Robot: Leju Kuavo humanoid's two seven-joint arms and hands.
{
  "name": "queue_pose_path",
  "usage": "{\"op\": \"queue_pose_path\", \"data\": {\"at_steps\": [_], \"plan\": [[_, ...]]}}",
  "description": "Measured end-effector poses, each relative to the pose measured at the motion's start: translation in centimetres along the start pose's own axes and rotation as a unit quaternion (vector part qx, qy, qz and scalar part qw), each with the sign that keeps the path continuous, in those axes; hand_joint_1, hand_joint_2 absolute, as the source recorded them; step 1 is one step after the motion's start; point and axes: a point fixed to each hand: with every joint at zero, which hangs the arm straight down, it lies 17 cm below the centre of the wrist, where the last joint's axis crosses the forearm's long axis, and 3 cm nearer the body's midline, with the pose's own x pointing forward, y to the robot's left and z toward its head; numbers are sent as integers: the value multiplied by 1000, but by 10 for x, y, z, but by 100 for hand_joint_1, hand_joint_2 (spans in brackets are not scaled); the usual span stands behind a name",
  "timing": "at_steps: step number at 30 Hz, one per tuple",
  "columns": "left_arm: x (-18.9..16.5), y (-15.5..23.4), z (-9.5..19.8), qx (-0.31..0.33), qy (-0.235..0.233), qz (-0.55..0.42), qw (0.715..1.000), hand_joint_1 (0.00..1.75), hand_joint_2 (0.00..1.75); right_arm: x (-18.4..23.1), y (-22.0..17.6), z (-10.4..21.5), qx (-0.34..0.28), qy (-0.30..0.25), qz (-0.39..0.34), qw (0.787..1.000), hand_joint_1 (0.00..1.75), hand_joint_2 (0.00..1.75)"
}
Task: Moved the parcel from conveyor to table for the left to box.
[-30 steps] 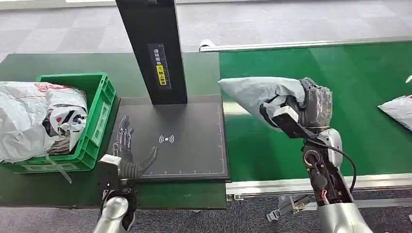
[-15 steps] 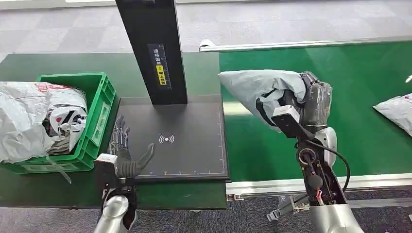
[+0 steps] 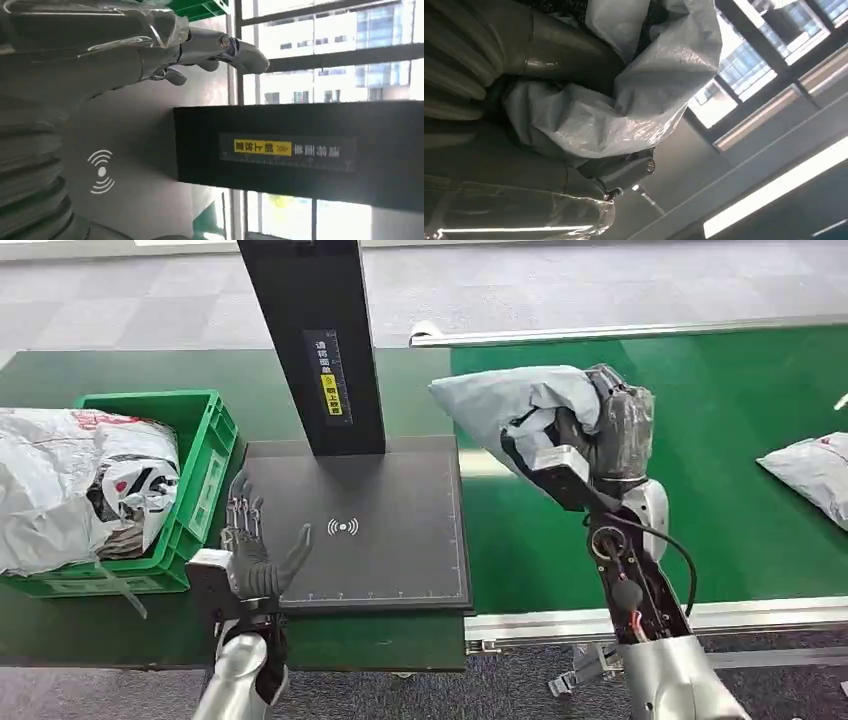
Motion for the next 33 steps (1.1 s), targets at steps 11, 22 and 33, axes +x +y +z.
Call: {"op": "queue_pose_path", "data": {"at_steps": [11, 22, 33], "plan": [[5, -2, -20, 47, -7, 50, 998, 0, 175, 69, 175, 39, 225, 21, -115, 967, 175, 175], [3, -2, -20, 47, -4, 51, 998, 0, 175, 71, 195, 51, 262, 28, -117, 957, 175, 175], [6, -4, -25, 48, -8, 49, 998, 0, 175, 123, 264, 153, 503, 52, -233, 831, 175, 175]]}}
